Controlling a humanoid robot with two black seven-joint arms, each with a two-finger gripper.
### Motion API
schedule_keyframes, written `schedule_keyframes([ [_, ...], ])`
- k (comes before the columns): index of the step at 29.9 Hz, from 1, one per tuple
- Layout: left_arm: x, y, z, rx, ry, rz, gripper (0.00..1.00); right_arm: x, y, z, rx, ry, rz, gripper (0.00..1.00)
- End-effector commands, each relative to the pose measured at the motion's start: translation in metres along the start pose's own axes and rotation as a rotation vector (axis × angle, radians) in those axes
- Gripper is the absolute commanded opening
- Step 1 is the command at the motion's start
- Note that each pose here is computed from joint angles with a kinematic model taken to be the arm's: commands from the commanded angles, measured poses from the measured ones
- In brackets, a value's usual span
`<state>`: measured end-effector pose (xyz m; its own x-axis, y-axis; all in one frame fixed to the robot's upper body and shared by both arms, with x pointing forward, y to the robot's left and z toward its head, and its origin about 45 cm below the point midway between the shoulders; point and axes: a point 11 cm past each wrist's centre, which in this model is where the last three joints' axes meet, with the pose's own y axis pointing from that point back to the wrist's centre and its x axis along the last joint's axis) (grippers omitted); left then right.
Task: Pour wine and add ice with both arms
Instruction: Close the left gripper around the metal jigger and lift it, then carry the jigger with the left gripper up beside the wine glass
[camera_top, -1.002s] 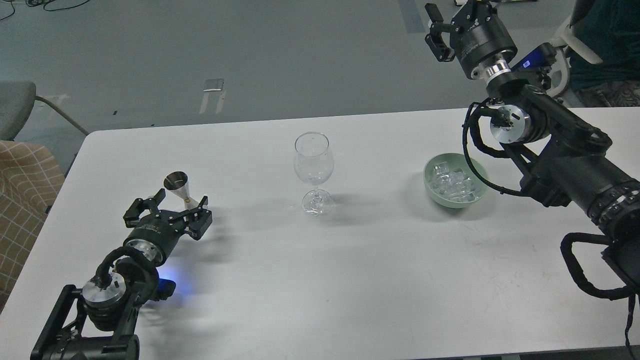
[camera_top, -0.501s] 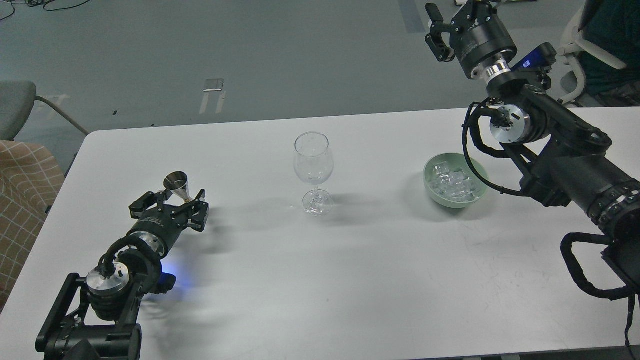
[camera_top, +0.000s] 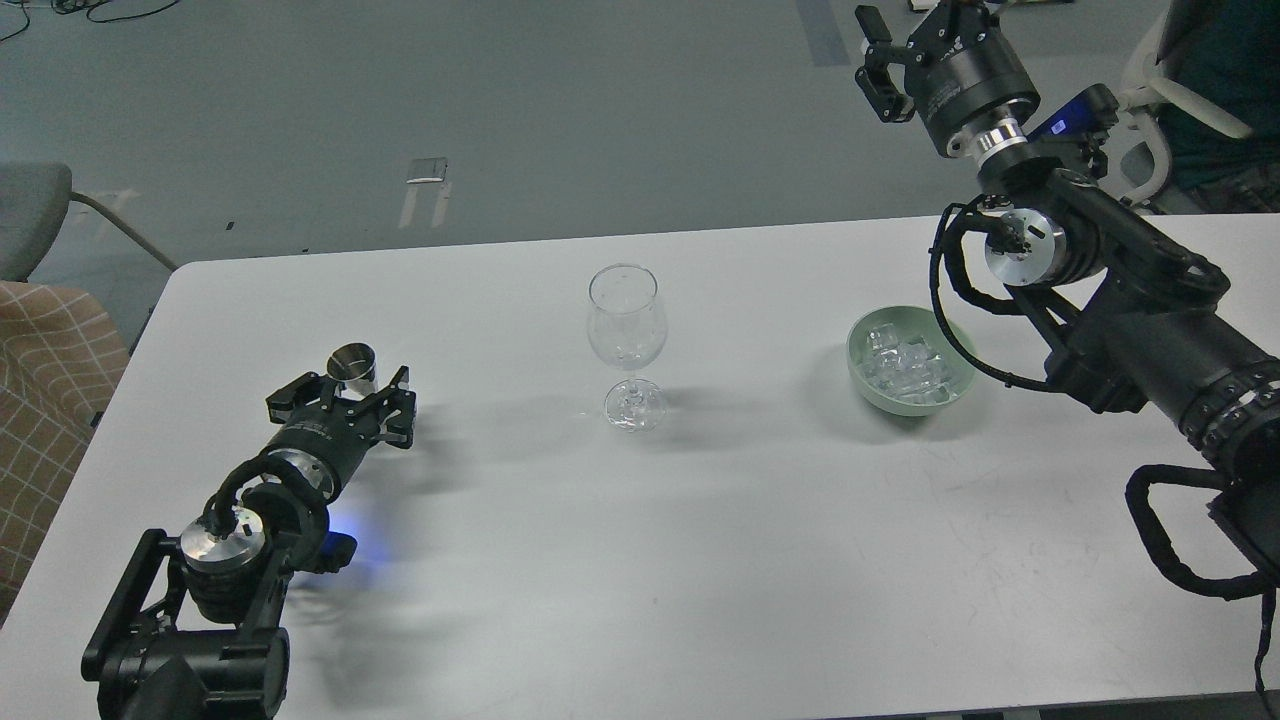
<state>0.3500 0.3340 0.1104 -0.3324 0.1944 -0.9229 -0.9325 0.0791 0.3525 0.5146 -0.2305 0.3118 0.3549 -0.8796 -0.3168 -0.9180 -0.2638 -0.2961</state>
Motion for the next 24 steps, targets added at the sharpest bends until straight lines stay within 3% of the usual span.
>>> schedule_keyframes([
  [1, 0.0007, -0.0026, 0.0001, 0.004, -0.015, 0.006, 0.48, 0.0008, 0.0001, -0.0006, 0.001, 0.001, 0.001, 1.00],
  [14, 0.0018, -0.0023, -0.0007, 0.009, -0.018, 0.004, 0.25, 0.0010, 0.0001, -0.0006, 0.001, 0.002, 0.002, 1.00],
  [24, -0.0028, -0.0043, -0.0028, -0.007, 0.009, -0.013, 0.20, 0.0011, 0.0000, -0.0009, 0.002, 0.001, 0.003, 1.00],
])
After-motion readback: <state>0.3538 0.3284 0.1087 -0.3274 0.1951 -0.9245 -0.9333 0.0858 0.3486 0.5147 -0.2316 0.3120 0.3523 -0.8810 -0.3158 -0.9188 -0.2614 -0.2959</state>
